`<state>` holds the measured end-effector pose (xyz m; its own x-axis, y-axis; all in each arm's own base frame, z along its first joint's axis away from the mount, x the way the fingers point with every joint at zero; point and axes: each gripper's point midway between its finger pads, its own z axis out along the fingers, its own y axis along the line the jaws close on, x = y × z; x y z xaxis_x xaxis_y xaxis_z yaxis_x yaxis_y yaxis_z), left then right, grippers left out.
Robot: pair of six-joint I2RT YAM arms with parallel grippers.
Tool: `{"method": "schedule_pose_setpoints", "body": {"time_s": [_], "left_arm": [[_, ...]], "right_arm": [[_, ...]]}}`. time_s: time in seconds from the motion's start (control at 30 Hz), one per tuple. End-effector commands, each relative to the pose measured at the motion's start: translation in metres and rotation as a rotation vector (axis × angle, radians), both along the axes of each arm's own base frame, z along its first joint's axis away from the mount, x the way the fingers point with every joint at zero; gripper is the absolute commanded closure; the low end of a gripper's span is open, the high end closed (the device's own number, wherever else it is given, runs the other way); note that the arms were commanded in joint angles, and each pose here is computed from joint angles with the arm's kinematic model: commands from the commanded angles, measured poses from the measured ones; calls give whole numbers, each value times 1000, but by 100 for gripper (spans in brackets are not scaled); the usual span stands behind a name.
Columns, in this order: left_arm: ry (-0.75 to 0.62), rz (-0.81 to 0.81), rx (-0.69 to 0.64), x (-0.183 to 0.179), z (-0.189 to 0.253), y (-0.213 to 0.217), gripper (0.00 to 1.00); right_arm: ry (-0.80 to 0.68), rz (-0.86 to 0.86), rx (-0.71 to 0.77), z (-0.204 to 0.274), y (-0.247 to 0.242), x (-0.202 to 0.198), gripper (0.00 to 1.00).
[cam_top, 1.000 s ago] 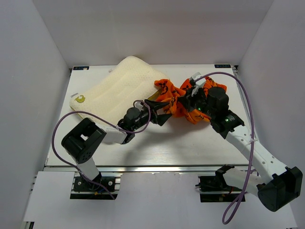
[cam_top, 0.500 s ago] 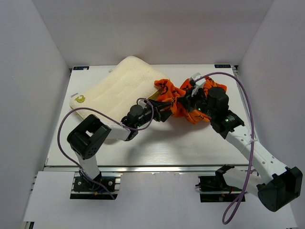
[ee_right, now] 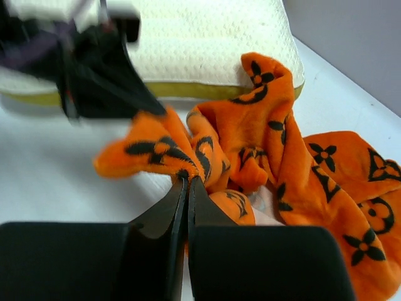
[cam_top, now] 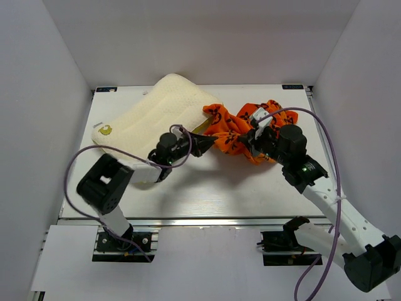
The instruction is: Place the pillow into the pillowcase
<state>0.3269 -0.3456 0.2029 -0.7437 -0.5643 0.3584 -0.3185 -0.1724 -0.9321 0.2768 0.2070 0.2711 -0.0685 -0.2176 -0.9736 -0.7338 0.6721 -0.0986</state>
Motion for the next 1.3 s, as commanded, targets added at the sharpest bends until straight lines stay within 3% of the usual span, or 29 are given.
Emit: {"method": "schedule_pose_setpoints", "body": {"time_s": [0.0,0.03,0.07,0.1,0.13,0.17,0.2,0.3,0.4,0.43,0.47,0.53,0.63,0.77,0.83,0.87,0.9,0.97,1.07,1.27], "left_arm": [[-183,-93,185,-26,33,30,100],[-198,-93,257,-25,31,42,100],[-96,-133,376,-36,6,52,100],[-206,-162,462,-38,19,57,100],[-226,-181,517,-47,24,65,100],[-150,-239,595,-63,8,73,100],[-218,-289,635,-70,16,75,100],[-164,-418,708,-107,1,90,100],[-136,-476,768,-138,-8,108,100],[-113,-489,800,-146,-17,116,100],[-70,-515,829,-161,-25,125,100],[0,-557,882,-182,-49,141,100],[52,-553,930,-201,-75,157,100],[80,-562,936,-206,-94,160,100],[77,-573,940,-205,-96,159,91],[64,-577,958,-202,-95,161,81],[85,-596,978,-205,-97,164,56],[51,-593,1040,-198,-91,170,44],[18,-539,1167,-183,-72,186,35],[-154,-353,1298,-138,-16,199,33]], "right_arm": [[-110,48,-134,-9,-14,-12,100],[-119,58,-161,-14,-17,-15,100],[-130,76,-194,-20,-19,-19,100],[-165,96,-231,-20,-23,-24,100],[-136,120,-260,-33,-25,-31,100],[-135,153,-277,-37,-25,-37,100],[-163,196,-308,-38,-25,-44,100],[-153,374,-330,-48,-19,-79,99],[-115,468,-362,-58,-23,-103,79],[-123,510,-379,-60,-23,-110,69],[-101,523,-386,-61,-26,-118,48],[-100,525,-397,-60,-29,-121,35],[-117,473,-390,-52,-33,-116,29],[-89,289,-334,-44,-31,-79,28],[-22,207,-324,-53,-31,-59,30],[26,168,-291,-55,-29,-54,30],[15,125,-267,-49,-26,-41,30],[71,107,-260,-60,-19,-27,30],[68,66,-260,-68,-9,2,29],[32,72,-316,-85,10,62,29]]}}
